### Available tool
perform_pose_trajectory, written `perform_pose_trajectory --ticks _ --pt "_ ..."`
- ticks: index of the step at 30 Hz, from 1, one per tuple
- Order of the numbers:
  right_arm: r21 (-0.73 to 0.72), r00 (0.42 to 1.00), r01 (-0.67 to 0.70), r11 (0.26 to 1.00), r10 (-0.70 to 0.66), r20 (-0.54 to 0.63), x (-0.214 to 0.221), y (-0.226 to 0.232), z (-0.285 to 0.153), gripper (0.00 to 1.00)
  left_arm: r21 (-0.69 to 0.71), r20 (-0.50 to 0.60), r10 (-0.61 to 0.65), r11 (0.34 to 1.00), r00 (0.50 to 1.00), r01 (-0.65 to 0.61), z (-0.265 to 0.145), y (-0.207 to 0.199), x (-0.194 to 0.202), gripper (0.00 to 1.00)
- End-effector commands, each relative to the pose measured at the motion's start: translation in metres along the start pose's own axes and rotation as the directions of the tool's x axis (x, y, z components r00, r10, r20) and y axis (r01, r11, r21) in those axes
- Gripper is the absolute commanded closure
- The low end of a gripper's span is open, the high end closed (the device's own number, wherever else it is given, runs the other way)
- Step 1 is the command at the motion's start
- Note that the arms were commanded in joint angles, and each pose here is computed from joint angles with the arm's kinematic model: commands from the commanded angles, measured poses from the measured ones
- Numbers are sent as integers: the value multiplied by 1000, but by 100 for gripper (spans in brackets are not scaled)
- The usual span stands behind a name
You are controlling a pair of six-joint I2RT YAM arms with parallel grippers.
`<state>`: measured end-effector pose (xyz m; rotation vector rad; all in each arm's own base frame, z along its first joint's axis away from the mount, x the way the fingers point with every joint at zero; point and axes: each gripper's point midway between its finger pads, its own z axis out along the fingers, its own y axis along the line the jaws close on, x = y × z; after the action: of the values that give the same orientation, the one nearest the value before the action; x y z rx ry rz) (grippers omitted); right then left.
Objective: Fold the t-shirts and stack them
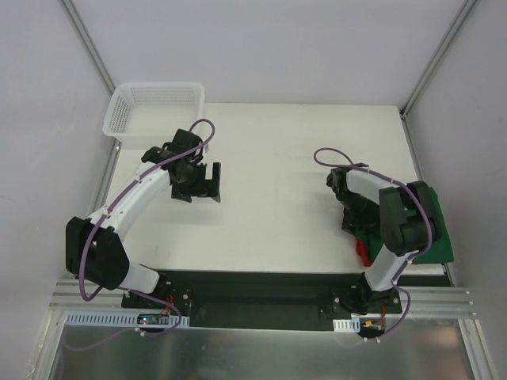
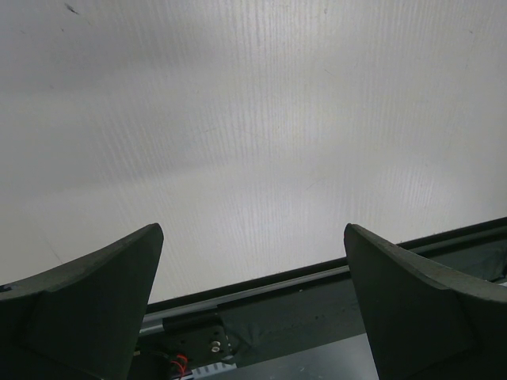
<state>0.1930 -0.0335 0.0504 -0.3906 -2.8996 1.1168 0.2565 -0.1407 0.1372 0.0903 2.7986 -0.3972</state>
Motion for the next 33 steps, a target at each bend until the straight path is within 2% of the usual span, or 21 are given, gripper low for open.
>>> perform_pose_trajectory --ticks 1,4,7,9,10,12,15,16,18,20,23,29,33 --pt "38 998 -51 998 52 -31 11 -22 1 4 30 18 31 999 999 -31 -7 -9 -2 1" --pt "-44 996 -88 995 89 18 3 -21 -18 4 29 17 32 999 999 -33 -6 -8 -2 1" --pt "-142 972 -114 983 140 187 -20 -34 -76 4 28 12 28 999 1000 -29 -5 -9 -2 1" --pt "-179 959 -100 979 142 245 -25 -46 -108 4 31 9 25 999 1000 -25 -5 -10 -2 1" --pt "-237 932 -123 964 194 305 -41 -55 -136 4 34 11 25 999 1000 -26 -5 -11 -3 1" --pt "-283 903 -108 953 213 372 -48 -73 -160 4 36 16 32 999 999 -32 -7 -13 -3 1" --pt "-325 832 -157 933 302 465 -66 -99 -181 4 38 25 32 999 999 -32 -9 -13 -4 1" --pt "-306 808 -176 936 314 498 -68 -114 -180 4 39 30 32 999 999 -33 -10 -14 -5 1" --pt "-310 812 -218 925 349 468 -74 -120 -164 4 40 31 34 999 999 -35 -10 -14 -4 1" --pt "-297 845 -241 924 350 403 -71 -119 -140 4 41 29 35 999 999 -36 -10 -14 -4 0" --pt "-303 842 -237 923 351 409 -74 -107 -125 4 40 26 33 999 999 -34 -9 -13 -3 1" --pt "-290 892 -211 934 305 333 -64 -67 -76 4 29 29 36 999 999 -37 -9 -11 0 1" --pt "-223 896 -230 947 296 332 -55 -78 -68 4 25 26 35 999 999 -36 -9 -10 2 1"
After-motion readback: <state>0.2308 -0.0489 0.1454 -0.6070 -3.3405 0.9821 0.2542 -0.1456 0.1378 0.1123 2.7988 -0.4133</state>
